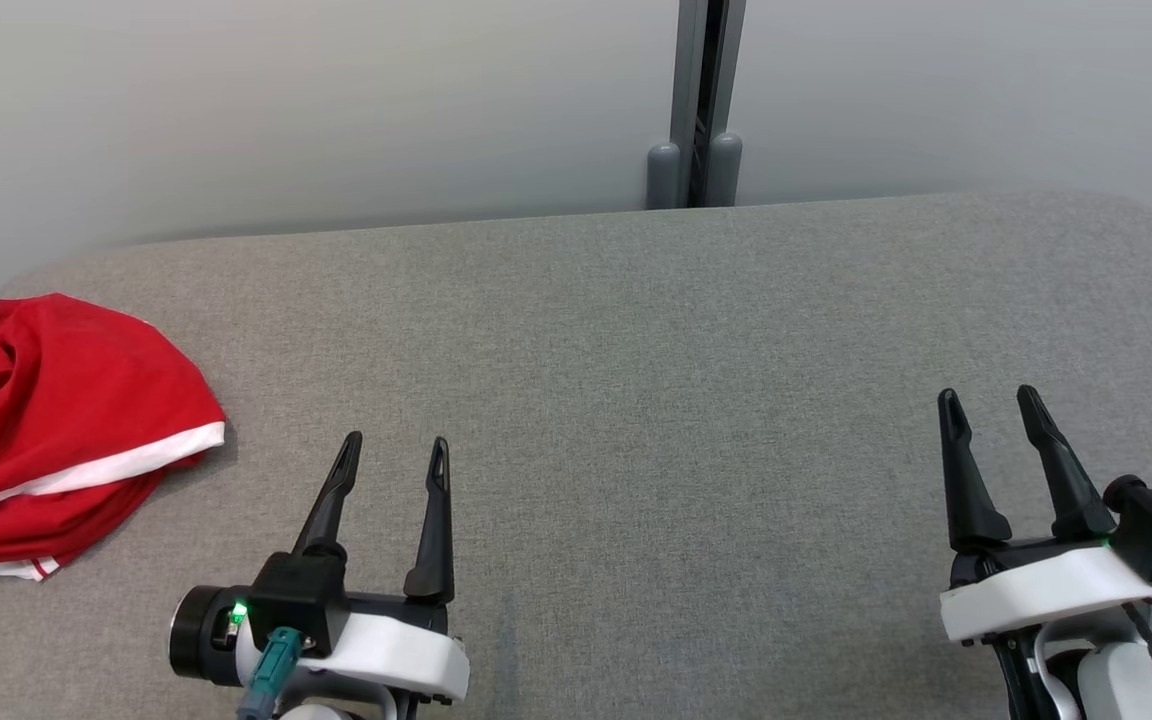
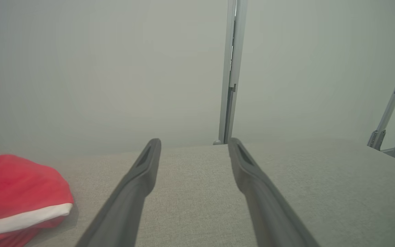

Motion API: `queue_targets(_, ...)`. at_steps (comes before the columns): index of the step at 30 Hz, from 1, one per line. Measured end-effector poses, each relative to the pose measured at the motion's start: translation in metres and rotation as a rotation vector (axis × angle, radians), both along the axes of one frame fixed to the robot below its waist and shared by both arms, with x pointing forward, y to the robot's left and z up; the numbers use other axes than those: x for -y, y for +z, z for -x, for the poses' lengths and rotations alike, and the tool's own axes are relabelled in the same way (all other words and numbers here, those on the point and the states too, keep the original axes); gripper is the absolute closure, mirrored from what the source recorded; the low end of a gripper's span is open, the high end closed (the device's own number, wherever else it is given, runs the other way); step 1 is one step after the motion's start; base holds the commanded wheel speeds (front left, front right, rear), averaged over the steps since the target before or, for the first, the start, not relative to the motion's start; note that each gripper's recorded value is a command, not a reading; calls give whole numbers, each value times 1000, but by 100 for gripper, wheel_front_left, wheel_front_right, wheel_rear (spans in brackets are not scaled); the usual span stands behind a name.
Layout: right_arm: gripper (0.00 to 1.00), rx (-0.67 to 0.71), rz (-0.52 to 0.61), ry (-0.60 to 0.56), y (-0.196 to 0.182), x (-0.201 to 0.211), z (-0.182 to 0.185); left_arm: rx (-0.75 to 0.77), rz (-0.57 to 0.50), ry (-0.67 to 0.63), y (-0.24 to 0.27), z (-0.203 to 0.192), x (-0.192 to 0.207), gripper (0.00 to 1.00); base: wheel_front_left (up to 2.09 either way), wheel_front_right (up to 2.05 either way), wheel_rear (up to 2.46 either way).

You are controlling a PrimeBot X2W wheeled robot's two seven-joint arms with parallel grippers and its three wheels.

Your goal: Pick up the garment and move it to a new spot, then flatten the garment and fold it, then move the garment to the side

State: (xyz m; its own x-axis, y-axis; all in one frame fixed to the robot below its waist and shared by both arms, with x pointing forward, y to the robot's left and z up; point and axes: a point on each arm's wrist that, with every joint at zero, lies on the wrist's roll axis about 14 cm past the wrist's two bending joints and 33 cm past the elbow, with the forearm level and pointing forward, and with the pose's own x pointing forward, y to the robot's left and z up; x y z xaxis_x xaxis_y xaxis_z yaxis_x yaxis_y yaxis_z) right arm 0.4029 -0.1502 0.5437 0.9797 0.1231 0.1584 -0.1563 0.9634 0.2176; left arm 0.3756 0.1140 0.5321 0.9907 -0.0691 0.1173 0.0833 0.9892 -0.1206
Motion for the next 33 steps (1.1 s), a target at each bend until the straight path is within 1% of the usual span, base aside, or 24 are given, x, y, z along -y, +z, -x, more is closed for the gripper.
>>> queue_targets(8, 0, 15, 40, 17, 0, -7, 0, 17, -11, 26, 3, 2, -3, 0, 0, 0, 0)
queue_targets(19, 0, 5, 28, 29, -8, -11, 0, 22, 4, 65, 1, 2, -16, 0, 0, 0, 0)
queue_targets(27, 0, -20, 31, 20, -19, -8, 1, -1, 11, 56, -9, 4, -18, 0, 0, 0, 0)
queue_targets(33, 0, -25, 73, 33, -24, -12, 3, -23, -3, 42, -18, 6, -14, 0, 0, 0, 0)
